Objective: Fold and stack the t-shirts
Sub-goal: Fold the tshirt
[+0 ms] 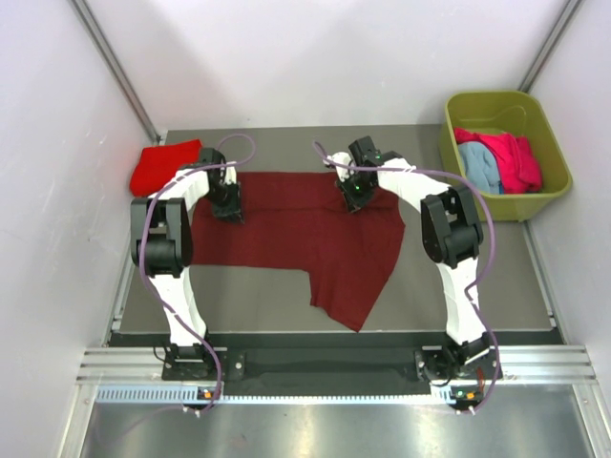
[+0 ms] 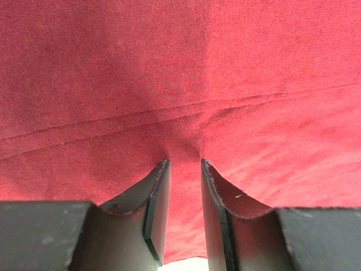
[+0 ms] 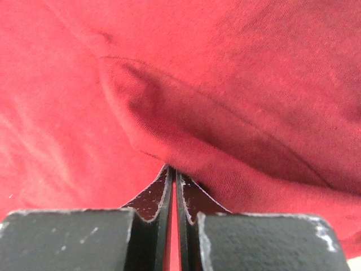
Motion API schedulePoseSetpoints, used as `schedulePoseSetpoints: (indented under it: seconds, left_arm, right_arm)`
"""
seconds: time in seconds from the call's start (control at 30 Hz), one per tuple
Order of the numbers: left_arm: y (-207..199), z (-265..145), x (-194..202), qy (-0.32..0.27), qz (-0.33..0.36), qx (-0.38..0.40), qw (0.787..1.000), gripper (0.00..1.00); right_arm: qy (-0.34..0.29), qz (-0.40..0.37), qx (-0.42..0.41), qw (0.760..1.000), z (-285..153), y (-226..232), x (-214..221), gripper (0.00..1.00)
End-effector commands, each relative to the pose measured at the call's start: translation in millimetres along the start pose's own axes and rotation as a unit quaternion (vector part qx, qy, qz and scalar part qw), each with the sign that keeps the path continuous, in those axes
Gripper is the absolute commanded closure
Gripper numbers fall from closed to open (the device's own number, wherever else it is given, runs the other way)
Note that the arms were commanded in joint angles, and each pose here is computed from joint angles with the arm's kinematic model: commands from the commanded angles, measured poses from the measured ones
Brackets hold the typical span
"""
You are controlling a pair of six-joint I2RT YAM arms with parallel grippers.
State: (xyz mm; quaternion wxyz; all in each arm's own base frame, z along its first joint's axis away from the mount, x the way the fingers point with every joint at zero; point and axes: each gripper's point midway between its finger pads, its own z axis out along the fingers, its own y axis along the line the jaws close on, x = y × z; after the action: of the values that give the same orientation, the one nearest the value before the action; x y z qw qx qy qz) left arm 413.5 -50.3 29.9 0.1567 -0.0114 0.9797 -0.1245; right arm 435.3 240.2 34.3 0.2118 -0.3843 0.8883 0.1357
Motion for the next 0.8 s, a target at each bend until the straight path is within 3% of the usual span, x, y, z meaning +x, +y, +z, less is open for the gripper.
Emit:
schedulePoseSetpoints:
  seconds: [0.0,0.37,0.77]
  left_arm:
    - [-3.0,-10.3,-11.0,-0.026,0.002,0.006,1.000,0.67]
    - [-8.9,-7.0,-12.8,-0.033,-0.004,0.023,0.999,0.67]
    - [-7.1,-8.2,-5.1,-0.038,0.000,0.020,0.999,0.67]
  right_arm:
    - [-0.060,-0.023,0.005,0.998,-52.2,14.4,-48.7,1.00]
    - [-0.048,-0.019,-0.045,0.998,-99.3,74.7,-43.8,1.00]
    - [0.002,-0.030,-0.087,0.996,-100.7,113.2,-7.4,0.99]
